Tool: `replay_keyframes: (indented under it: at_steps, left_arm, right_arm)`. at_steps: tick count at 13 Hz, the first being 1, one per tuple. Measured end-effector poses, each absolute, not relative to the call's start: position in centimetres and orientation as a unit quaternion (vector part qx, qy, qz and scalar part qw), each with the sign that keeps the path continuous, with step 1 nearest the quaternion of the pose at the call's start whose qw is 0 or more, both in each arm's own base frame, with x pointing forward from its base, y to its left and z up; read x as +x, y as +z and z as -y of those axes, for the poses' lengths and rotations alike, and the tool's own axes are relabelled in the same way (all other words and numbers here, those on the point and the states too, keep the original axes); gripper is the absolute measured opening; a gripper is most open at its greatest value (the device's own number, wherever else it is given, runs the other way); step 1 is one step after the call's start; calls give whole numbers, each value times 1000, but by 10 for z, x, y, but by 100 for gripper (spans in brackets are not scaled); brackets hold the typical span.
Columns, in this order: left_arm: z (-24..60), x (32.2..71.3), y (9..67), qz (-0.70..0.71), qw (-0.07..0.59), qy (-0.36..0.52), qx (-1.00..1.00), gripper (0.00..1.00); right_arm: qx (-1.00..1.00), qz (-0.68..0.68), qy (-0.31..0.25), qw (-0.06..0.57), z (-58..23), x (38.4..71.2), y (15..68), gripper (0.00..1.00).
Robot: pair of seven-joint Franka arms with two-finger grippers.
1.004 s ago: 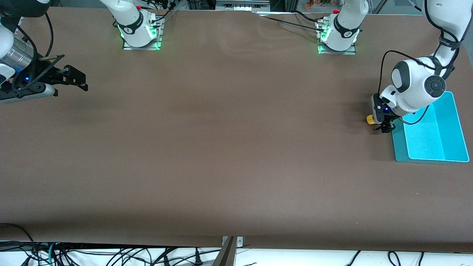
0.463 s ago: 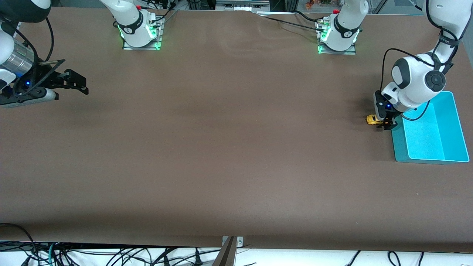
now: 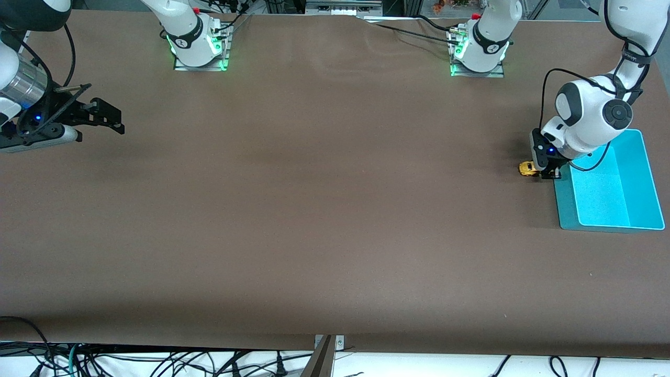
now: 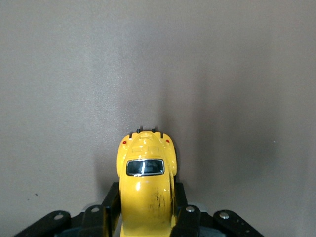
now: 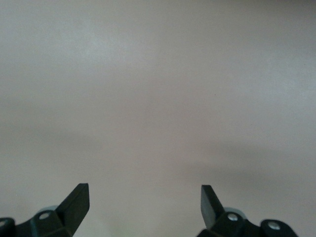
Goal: Wind and store yellow beetle car
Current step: 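Grasp the yellow car with the left gripper and lift it, then carry the car with the left gripper into the cyan tray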
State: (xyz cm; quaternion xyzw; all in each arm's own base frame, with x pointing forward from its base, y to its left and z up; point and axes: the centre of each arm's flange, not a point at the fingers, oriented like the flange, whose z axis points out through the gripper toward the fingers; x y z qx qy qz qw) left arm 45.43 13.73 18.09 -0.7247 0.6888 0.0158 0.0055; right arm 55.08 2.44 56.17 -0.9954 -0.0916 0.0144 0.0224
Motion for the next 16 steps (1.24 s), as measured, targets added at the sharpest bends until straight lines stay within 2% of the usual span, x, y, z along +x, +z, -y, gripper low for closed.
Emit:
replay_keyframes:
  at_steps: [4, 9, 13, 16]
  left_arm:
    - [-102, 480, 198, -690, -2, 16, -724, 46]
    - [-54, 551, 299, -695, -26, 51, -717, 46]
    - [-84, 582, 377, -677, -31, 64, -732, 46]
    - [-151, 575, 388, -674, -32, 66, -736, 46]
  right_arm:
    - [-995, 92, 15, 22, -24, 551, 562, 100]
    - [-995, 92, 15, 22, -24, 551, 562, 100]
    - [-995, 92, 15, 18, -23, 551, 562, 100]
    - [-995, 92, 15, 18, -23, 551, 561, 100]
